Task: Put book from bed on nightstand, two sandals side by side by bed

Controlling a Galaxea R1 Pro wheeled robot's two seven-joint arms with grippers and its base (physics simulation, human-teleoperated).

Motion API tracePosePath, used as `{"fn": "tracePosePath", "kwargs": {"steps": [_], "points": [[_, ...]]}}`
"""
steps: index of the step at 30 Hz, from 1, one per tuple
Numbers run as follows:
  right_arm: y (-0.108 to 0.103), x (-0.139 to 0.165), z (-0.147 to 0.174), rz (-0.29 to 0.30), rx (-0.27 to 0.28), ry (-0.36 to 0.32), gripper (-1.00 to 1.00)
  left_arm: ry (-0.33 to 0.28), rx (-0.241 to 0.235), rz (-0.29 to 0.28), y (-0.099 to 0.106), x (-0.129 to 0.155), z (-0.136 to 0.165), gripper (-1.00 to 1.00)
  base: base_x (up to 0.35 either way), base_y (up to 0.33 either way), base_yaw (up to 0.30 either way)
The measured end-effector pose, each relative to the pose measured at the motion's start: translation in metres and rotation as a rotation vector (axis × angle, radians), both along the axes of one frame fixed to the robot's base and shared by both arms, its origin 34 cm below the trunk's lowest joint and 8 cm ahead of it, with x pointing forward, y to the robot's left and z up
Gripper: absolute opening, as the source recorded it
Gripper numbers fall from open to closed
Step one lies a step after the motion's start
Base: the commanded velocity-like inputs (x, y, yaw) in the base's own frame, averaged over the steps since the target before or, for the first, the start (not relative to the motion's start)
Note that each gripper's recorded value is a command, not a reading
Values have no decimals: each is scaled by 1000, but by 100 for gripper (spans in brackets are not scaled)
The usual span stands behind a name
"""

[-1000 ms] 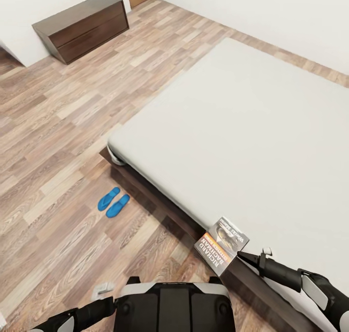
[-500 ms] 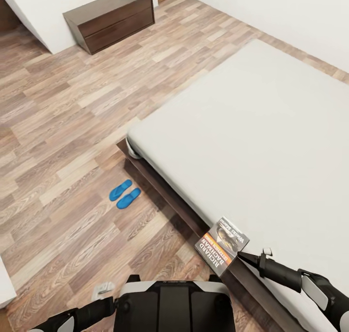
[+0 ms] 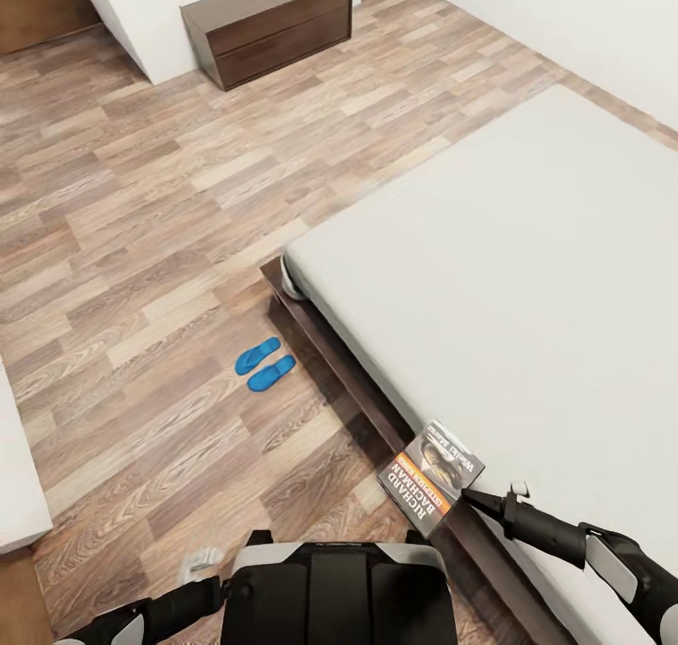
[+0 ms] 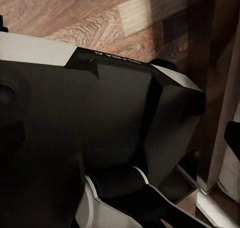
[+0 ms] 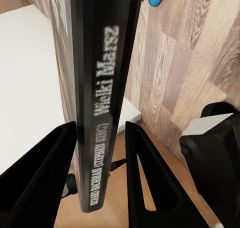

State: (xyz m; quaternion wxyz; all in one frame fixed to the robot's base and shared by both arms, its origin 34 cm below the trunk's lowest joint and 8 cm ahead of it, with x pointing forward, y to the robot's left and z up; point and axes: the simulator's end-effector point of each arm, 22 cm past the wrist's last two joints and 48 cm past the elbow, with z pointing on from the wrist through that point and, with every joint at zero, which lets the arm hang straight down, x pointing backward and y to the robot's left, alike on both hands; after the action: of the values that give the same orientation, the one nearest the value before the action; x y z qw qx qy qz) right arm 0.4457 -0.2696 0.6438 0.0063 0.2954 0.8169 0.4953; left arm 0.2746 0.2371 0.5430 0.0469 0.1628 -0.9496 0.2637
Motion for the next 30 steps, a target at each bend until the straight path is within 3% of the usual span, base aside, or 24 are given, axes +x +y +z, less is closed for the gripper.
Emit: {"fn": "tracePosePath", "kwargs": {"steps": [30], "points": [[0,-8,-8,-1,0,25,-100,23,-1,1,1,-10,-3,100,0,0,261]]}}
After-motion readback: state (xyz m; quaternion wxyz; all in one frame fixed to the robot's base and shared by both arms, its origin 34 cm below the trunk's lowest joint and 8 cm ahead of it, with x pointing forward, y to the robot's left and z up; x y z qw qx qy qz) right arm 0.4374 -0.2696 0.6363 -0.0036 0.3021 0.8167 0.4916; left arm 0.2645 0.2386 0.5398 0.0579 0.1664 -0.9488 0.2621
